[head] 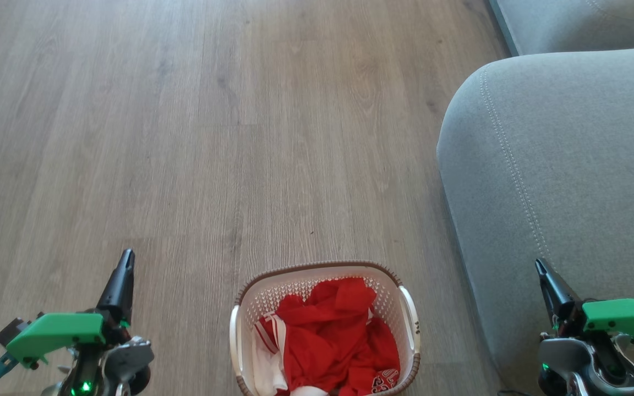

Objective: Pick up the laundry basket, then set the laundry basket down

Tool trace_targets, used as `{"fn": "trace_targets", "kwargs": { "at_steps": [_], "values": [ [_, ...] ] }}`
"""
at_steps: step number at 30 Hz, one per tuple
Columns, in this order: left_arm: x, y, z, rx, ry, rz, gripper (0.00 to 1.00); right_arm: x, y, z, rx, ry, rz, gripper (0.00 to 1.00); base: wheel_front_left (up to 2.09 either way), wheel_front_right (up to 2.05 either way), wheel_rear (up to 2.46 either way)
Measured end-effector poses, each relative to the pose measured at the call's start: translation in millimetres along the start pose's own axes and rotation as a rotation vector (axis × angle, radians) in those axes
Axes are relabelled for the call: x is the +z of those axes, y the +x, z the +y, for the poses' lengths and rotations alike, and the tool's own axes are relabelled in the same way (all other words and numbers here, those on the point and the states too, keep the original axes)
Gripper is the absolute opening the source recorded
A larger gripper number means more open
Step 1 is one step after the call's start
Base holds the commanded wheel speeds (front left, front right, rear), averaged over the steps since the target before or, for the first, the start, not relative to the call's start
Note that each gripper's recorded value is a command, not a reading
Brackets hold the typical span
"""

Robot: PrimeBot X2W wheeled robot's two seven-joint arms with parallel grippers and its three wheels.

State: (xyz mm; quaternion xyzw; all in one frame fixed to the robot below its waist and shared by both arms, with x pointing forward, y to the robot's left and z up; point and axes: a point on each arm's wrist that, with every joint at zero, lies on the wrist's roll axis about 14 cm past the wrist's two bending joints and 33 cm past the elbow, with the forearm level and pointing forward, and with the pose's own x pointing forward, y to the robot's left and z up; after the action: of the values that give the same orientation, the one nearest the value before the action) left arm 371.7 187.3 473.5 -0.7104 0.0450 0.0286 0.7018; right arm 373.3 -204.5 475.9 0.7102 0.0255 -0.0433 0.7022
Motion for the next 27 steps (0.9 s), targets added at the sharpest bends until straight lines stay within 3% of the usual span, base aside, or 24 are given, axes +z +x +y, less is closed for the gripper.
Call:
{"fn": "trace_targets", "kwargs": {
  "at_steps": [27],
  "values": [
    [-0.3, 0.0, -0.1, -0.001, -0.003, 0.004, 0.0, 2.4, -0.1, 0.2, 0.001, 0.002, -0.005, 0.0, 0.0, 0.0, 0.0]
  ]
}}
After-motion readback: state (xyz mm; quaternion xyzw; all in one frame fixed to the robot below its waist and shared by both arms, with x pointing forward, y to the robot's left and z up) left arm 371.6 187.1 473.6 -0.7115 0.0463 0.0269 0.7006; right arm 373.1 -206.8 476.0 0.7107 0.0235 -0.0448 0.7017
